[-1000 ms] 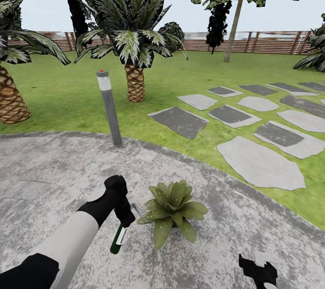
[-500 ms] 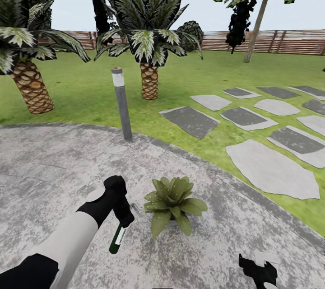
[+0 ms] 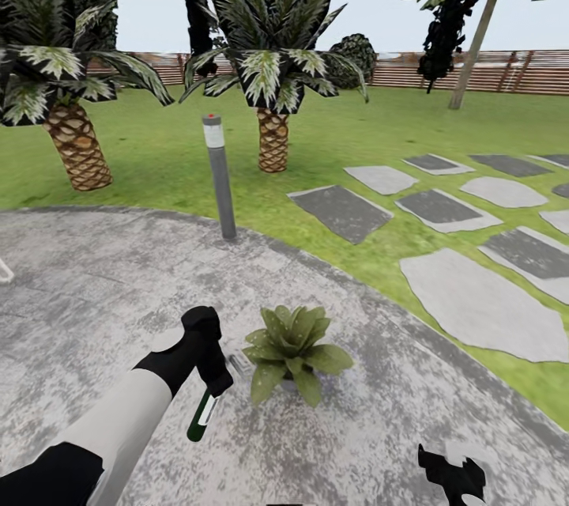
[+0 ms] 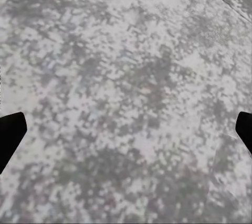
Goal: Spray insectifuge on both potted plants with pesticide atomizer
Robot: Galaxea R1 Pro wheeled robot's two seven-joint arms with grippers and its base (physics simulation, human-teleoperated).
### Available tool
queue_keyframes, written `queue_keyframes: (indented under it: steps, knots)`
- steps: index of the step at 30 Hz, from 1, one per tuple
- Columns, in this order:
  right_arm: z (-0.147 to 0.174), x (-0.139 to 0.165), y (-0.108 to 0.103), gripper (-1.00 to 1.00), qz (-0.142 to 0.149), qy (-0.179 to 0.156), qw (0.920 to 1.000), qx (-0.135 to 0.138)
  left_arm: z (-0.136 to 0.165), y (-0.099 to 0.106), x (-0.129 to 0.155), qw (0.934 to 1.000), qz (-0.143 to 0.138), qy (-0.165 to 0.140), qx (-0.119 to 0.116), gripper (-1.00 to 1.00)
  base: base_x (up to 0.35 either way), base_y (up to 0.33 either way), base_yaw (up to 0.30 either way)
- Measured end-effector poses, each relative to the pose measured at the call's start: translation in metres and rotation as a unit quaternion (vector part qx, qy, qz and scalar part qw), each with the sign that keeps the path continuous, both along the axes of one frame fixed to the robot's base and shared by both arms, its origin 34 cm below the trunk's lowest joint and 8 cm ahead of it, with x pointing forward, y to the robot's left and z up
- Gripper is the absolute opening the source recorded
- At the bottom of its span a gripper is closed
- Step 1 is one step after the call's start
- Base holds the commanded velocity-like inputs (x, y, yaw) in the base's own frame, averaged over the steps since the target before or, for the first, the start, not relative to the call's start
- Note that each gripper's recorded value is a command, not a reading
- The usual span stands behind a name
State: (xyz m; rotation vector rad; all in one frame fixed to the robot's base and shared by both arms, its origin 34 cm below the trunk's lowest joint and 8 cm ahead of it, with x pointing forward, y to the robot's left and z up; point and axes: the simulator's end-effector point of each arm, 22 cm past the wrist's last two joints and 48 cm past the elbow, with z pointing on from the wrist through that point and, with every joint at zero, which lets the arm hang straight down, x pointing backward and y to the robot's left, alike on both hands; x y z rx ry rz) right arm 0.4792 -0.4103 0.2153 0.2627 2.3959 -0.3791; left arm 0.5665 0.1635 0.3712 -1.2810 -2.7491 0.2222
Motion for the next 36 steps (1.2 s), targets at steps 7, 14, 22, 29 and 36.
queue_keyframes:
  steps: [7,14,22,29,36]
  knots:
    - [0.0,0.0,0.0,1.0,0.0,0.0,1.0,0.0,-0.001,-0.001,-0.002,1.0,-0.001,0.002,0.0,-1.0,0.17,-0.232,0.25]
    - [-0.001,0.0,0.0,1.0,0.001,0.001,1.0,0.0,-0.002,-0.001,-0.003,1.0,-0.002,0.002,0.001,-1.0,0.01,-0.269,0.021]
    - [-0.001,-0.001,0.001,1.0,0.001,0.001,1.0,0.001,-0.003,0.001,-0.003,1.0,-0.002,0.002,0.002,-1.0,0.063,-0.151,0.227]
    - [-0.001,-0.001,0.0,1.0,0.001,0.001,1.0,0.0,-0.009,0.05,-0.003,0.9991,0.016,0.005,0.04,-1.0,0.001,-0.001,0.067]
    - [0.0,-0.001,-0.001,1.0,0.0,0.001,1.0,0.0,-0.011,0.063,-0.004,0.9985,0.021,0.006,0.05,-1.0,0.0,0.0,0.123]
